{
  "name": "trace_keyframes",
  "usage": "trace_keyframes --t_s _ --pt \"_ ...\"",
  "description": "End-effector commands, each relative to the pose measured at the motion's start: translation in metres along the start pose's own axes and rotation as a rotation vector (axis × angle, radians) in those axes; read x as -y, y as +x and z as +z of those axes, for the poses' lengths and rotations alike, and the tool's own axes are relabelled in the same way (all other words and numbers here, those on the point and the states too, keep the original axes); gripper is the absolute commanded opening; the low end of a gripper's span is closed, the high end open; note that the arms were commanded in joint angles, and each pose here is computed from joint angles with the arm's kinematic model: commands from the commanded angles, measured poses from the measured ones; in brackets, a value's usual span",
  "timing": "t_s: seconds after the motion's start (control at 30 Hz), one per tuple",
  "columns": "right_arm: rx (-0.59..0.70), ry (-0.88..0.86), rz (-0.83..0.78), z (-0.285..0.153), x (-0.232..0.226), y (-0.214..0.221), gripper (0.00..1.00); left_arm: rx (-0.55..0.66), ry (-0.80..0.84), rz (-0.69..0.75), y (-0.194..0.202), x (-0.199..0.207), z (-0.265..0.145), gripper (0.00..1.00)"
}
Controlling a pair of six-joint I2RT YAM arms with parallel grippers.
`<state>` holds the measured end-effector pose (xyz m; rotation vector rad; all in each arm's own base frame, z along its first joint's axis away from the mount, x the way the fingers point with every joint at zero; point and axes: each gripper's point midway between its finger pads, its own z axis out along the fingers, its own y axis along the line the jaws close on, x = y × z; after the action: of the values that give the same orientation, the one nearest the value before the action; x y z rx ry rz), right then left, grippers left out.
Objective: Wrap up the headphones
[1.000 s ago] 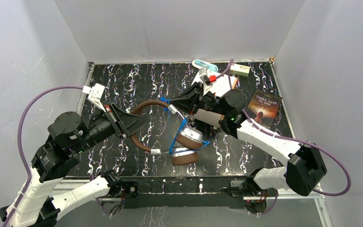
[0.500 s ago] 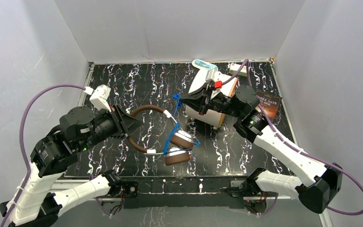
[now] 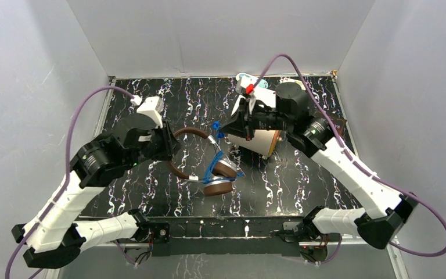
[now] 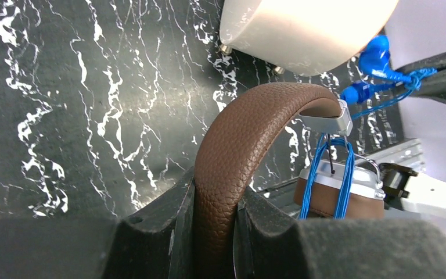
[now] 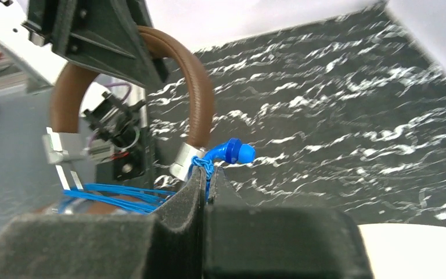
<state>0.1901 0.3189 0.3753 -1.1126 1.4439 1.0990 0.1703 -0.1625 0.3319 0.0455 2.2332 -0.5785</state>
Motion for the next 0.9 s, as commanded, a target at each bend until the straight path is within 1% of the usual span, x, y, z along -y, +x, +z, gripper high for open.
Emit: trace_keyframes --t_s 0.0,0.1,0.23,0.27,0.33,0.43,0.53,0.73,0.87 --pt "-0.149 -0.103 0.21 0.003 -0.018 0.008 0.0 0.093 0.006 0.103 -0.03 0.012 0.012 0.0" --pt "-0.286 -0.061 0.367 0.008 -0.011 0.027 0.0 0.164 -0.033 0.142 -0.045 0.008 0.02 0.0" --pt "-0.375 0.0 0.46 0.003 -0.009 0.038 0.0 0.26 -0.113 0.161 -0.062 -0.007 0.017 0.0" --pt "-0.387 0.045 0.512 -0.003 -0.01 0.039 0.0 0.309 -0.151 0.163 -0.066 -0.019 0.011 0.0" --pt "-0.368 0.002 0.559 0.0 -0.018 0.035 0.0 0.335 -0.152 0.151 -0.066 -0.022 0.01 0.0" --pt "-0.318 -0.081 0.634 0.01 -0.028 0.025 0.0 0.388 -0.108 0.133 -0.067 -0.019 0.011 0.0" --pt "-0.252 -0.103 0.725 0.02 -0.029 0.011 0.0 0.424 -0.077 0.138 -0.069 -0.015 0.013 0.0" --pt "-0.149 -0.176 0.83 0.033 -0.032 -0.01 0.0 0.405 -0.08 0.166 -0.065 -0.013 0.028 0.0" --pt "-0.08 -0.191 0.877 0.038 -0.03 -0.015 0.0 0.413 -0.07 0.141 -0.064 -0.011 0.031 0.0"
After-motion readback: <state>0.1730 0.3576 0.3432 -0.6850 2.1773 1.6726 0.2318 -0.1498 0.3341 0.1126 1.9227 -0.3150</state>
